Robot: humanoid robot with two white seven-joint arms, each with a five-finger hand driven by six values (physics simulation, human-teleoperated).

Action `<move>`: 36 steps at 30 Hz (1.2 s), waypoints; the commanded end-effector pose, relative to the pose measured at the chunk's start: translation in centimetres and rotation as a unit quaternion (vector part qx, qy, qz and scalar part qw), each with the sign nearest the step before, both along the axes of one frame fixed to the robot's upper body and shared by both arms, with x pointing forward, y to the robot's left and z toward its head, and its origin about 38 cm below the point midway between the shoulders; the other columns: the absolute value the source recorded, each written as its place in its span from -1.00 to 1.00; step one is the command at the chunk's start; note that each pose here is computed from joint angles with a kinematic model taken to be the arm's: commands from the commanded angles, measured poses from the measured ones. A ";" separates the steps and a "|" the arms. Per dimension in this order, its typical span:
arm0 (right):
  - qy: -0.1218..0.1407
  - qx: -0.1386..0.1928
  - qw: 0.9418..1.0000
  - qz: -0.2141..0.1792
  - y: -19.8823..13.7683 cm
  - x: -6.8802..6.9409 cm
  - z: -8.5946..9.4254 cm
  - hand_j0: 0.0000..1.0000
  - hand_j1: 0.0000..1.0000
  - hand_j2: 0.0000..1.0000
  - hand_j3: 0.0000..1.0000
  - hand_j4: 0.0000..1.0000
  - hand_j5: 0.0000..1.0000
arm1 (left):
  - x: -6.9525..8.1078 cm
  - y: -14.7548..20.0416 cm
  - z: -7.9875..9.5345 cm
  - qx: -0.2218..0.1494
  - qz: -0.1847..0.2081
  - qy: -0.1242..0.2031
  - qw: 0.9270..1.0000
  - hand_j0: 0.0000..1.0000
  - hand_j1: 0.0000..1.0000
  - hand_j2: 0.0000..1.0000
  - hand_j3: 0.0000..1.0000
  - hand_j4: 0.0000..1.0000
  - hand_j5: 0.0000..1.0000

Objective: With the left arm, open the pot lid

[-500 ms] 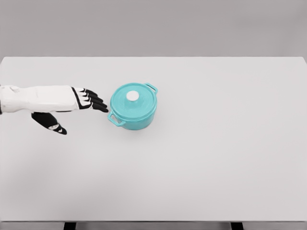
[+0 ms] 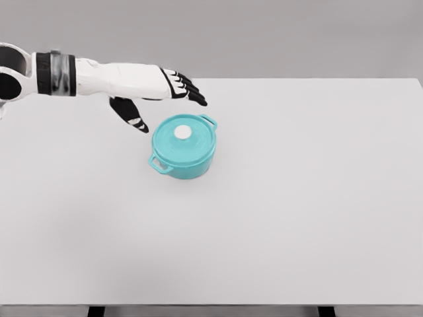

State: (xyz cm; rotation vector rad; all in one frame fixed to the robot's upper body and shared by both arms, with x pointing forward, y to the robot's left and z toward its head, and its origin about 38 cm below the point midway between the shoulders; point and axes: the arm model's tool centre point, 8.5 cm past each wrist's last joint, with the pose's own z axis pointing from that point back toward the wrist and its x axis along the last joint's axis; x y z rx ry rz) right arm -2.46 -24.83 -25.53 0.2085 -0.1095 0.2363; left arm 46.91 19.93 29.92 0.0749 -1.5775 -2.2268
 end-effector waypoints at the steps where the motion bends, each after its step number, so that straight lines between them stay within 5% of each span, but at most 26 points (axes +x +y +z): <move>1: -0.001 0.000 1.000 0.000 0.0 0.0 0.0 1.00 1.00 1.00 1.00 1.00 1.00 | 1.9 -1.4 -2.7 0.000 0.016 0.035 0.999 1.00 1.00 1.00 1.00 1.00 1.00; 6: 0.000 0.000 1.000 0.000 0.0 0.0 0.0 1.00 1.00 1.00 1.00 1.00 1.00 | 2.0 -1.7 -2.8 -0.003 0.016 0.036 0.999 1.00 1.00 1.00 1.00 1.00 1.00; 9: 0.000 0.000 1.000 0.000 0.0 0.0 0.0 1.00 1.00 1.00 1.00 1.00 1.00 | 3.7 -0.2 -3.8 0.010 0.055 0.041 0.998 1.00 1.00 1.00 1.00 1.00 1.00; 16: -0.001 0.000 1.000 0.000 0.0 0.0 0.0 1.00 1.00 1.00 1.00 1.00 1.00 | 4.8 -3.3 -6.6 0.029 0.053 0.051 0.997 1.00 1.00 1.00 1.00 1.00 1.00; 36: 0.000 0.000 1.000 0.000 0.0 0.0 0.0 1.00 1.00 1.00 1.00 1.00 1.00 | 3.7 -4.0 -6.2 0.040 0.026 0.045 0.998 1.00 1.00 1.00 1.00 1.00 1.00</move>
